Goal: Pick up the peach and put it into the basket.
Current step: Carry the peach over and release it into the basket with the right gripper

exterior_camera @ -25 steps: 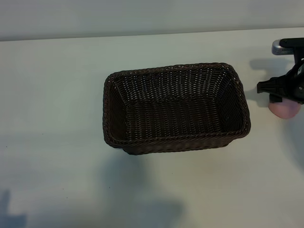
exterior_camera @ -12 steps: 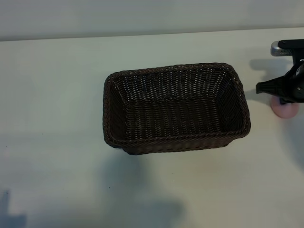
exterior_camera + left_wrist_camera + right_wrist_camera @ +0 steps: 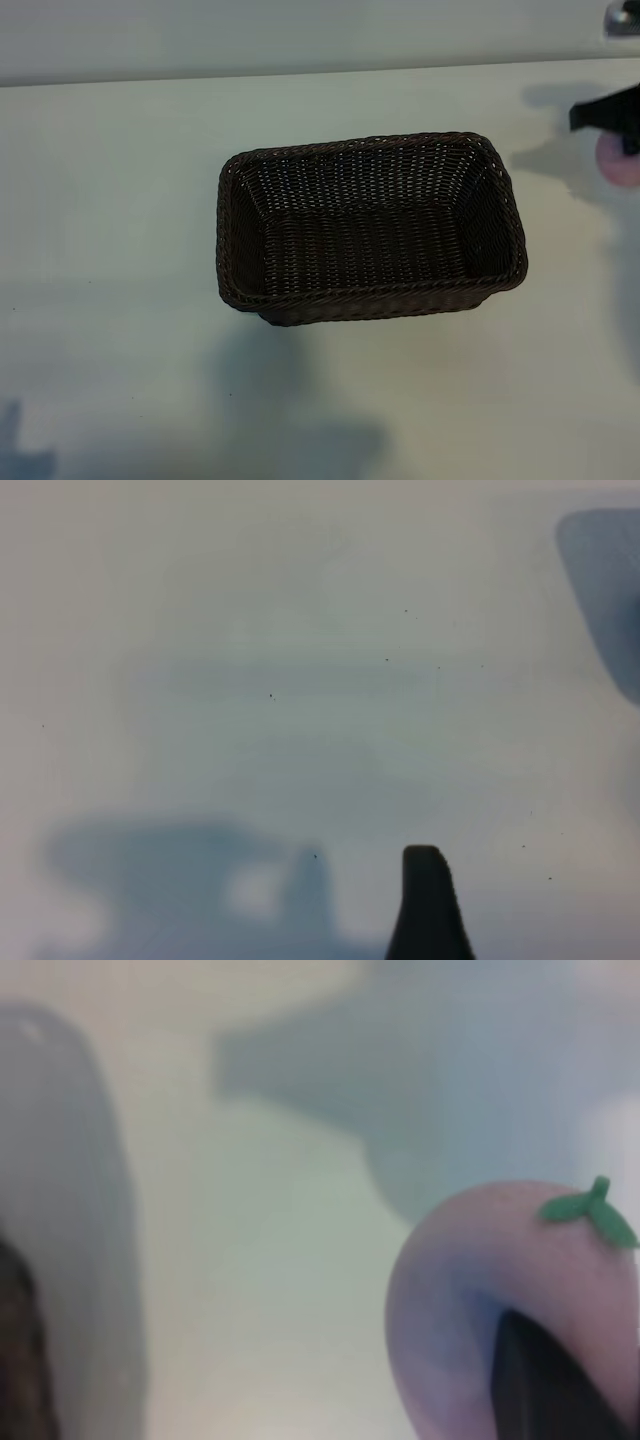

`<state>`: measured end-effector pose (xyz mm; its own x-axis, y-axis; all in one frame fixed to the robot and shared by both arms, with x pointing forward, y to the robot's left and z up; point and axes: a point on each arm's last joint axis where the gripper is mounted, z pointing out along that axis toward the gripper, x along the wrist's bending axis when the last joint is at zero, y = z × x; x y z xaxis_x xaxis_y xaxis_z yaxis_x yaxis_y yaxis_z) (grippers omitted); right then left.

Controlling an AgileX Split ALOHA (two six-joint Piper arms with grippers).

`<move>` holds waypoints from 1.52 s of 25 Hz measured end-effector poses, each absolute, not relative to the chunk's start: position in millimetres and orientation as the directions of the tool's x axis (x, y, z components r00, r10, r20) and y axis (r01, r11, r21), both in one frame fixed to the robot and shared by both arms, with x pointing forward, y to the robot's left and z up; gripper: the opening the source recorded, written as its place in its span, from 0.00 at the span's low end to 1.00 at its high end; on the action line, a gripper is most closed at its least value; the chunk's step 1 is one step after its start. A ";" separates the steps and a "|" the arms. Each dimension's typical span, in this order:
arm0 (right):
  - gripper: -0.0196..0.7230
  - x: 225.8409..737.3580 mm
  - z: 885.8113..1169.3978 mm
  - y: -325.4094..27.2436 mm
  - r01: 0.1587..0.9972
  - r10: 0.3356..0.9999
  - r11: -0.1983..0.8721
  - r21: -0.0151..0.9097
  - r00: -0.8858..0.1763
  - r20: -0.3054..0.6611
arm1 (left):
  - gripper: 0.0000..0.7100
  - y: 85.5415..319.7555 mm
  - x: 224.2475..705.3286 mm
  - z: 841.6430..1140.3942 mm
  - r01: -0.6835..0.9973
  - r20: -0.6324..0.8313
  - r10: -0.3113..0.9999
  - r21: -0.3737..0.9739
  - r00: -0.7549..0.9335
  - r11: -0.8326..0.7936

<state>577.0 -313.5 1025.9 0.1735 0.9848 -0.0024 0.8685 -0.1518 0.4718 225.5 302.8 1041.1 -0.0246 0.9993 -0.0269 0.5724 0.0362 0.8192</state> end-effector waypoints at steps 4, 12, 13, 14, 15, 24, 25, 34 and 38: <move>0.08 567.8 1041.7 -310.7 0.863 0.987 -0.145 0.484 0.158 0.015 | 0.72 302.8 225.5 1041.1 0.573 -0.024 0.999 0.819 -0.023 0.033; 0.08 551.2 1065.7 -254.7 0.869 0.998 0.008 0.495 -0.042 0.056 | 0.72 302.8 225.5 1041.1 0.572 -0.025 0.999 0.819 -0.023 0.034; 0.08 548.9 1066.5 -243.0 0.868 0.995 0.034 0.496 -0.076 0.066 | 0.72 302.8 225.5 1041.1 0.572 -0.025 0.999 0.819 -0.023 0.034; 0.08 546.5 1066.4 -231.5 0.865 0.991 0.071 0.496 -0.117 0.063 | 0.72 302.8 225.5 1041.1 0.572 -0.025 0.999 0.819 -0.023 0.034; 0.08 544.1 1066.5 -221.4 0.863 0.986 0.099 0.496 -0.151 0.065 | 0.72 302.8 225.5 1041.1 0.572 -0.025 0.999 0.819 -0.023 0.034; 0.08 531.4 1050.4 -143.6 0.805 0.921 0.295 0.515 -0.382 0.069 | 0.72 302.8 225.5 1041.1 0.572 -0.025 0.999 0.819 -0.023 0.034; 0.08 533.2 1045.9 -140.3 0.805 0.919 0.301 0.512 -0.388 0.069 | 0.72 302.8 225.5 1041.1 0.572 -0.025 0.999 0.819 -0.023 0.034; 0.08 559.5 992.4 -126.8 0.821 0.919 0.324 0.469 -0.391 0.051 | 0.72 302.8 225.5 1041.1 0.572 -0.025 0.999 0.819 -0.023 0.034; 0.08 567.7 965.6 -122.8 0.835 0.919 0.337 0.434 -0.393 0.042 | 0.72 302.8 225.5 1041.1 0.572 -0.026 0.999 0.819 -0.024 0.034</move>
<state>567.7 -122.8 965.6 -0.3927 0.9187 0.0417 0.8354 0.3375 0.4338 225.5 302.8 1041.1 -0.0236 0.9994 -0.0255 0.5725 0.0345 0.8192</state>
